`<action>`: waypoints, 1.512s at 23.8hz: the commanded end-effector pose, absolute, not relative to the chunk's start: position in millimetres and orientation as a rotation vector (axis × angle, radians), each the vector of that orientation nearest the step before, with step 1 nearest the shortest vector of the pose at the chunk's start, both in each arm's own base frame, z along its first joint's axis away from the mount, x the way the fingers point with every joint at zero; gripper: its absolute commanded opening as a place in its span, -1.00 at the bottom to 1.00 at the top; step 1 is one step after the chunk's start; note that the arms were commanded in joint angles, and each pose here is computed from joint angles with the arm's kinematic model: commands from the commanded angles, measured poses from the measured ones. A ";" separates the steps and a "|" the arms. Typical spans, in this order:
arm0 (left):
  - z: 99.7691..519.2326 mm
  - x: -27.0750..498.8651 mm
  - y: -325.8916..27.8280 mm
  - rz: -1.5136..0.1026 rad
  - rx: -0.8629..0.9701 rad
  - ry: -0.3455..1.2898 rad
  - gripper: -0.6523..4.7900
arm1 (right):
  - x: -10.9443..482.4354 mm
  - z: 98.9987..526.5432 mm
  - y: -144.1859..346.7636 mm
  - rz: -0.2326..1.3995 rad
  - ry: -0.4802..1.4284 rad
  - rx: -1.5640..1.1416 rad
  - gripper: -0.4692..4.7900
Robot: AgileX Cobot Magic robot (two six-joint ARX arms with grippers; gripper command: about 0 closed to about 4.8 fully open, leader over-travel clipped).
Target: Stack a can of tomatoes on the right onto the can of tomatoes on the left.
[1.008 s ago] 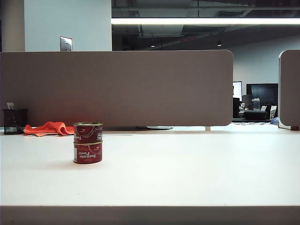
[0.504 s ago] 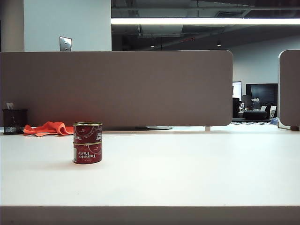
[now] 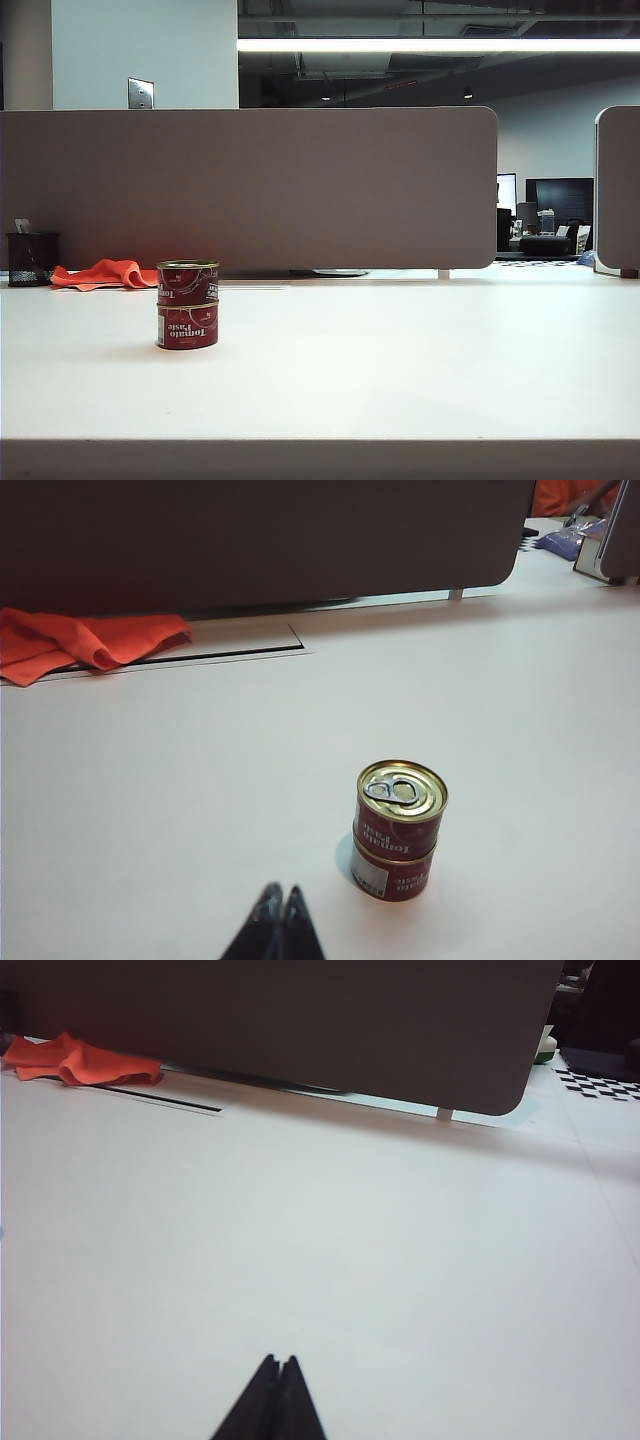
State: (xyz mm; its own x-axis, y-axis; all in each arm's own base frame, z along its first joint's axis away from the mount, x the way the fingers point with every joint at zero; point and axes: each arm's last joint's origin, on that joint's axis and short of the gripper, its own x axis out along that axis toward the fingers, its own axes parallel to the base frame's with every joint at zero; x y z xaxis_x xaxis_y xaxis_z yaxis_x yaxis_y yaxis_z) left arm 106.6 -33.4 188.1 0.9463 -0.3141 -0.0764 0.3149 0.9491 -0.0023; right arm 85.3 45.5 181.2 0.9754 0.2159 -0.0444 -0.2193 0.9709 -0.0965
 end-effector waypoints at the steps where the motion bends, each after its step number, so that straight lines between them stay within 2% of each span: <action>1: 179.7 107.4 -34.0 -0.329 0.008 0.063 -0.78 | 85.8 181.7 45.9 0.221 0.009 -0.088 -0.85; 12: 163.0 98.7 -32.6 -0.369 -0.008 0.042 -0.78 | 88.4 158.5 48.5 0.248 0.054 -0.112 -0.85; 19: 167.9 93.4 -27.6 -0.261 -0.020 -0.026 -0.78 | 88.2 157.4 48.5 0.249 0.063 -0.116 -0.84; 36: 160.5 93.4 -27.4 -0.253 -0.010 0.050 -0.78 | 87.8 156.2 47.7 0.241 0.073 -0.122 -0.84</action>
State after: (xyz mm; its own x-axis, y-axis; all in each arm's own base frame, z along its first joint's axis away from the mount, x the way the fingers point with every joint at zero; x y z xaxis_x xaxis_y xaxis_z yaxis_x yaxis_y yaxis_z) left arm 93.6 -27.4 159.5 0.9672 -0.2491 -0.0493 0.2487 0.9685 -0.0151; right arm 87.9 47.9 155.9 0.9660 0.2362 -0.1049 -0.2479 0.9616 -0.1175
